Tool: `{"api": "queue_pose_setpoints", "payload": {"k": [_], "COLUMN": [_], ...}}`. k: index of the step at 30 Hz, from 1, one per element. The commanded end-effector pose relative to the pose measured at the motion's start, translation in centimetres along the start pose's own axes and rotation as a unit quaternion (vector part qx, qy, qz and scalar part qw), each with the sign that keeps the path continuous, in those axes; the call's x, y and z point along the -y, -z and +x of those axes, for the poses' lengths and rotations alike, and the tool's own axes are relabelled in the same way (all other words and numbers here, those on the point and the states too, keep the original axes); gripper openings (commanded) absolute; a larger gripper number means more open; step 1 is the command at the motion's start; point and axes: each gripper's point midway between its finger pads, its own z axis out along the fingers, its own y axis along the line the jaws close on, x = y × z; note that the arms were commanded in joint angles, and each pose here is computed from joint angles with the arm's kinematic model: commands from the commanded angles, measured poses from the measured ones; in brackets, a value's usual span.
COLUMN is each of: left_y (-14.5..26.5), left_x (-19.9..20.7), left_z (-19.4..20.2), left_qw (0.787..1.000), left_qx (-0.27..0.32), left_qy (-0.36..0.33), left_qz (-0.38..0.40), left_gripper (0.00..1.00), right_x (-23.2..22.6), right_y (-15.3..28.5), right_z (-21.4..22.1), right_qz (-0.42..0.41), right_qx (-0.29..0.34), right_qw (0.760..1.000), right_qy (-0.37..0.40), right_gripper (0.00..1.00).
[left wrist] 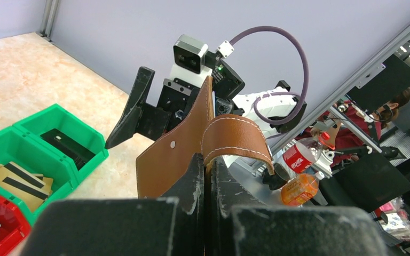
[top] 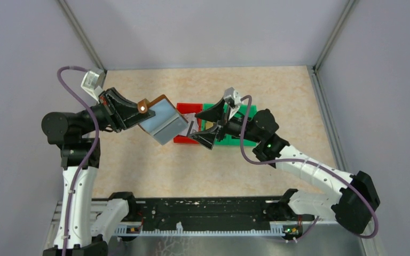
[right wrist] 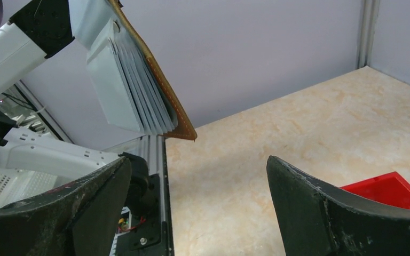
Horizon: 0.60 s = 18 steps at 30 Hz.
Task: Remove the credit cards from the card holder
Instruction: Remove the credit card from the card holder.
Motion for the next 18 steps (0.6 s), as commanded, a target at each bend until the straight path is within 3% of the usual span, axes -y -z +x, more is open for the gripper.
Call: {"api": "queue_pose_setpoints", "payload": {"k": [1, 18], "left_y": [0.1, 0.1], "left_x": [0.5, 0.8], "left_z": [-0.2, 0.0], "left_qw": [1.0, 1.0], "left_qx": [0.005, 0.002], "left_qy": [-0.012, -0.012], "left_qz": [0.004, 0.007], "left_gripper": [0.0, 0.0], "right_x": [-1.7, 0.3], "right_y": [-1.5, -4.0], "right_z": [-3.6, -3.8], "right_qz": [-0.032, -0.005], "right_qx": [0.041, 0.048], "right_qw": [0.998, 0.999], "right_qy": [0.039, 0.017], "right_gripper": [0.96, 0.94]}}
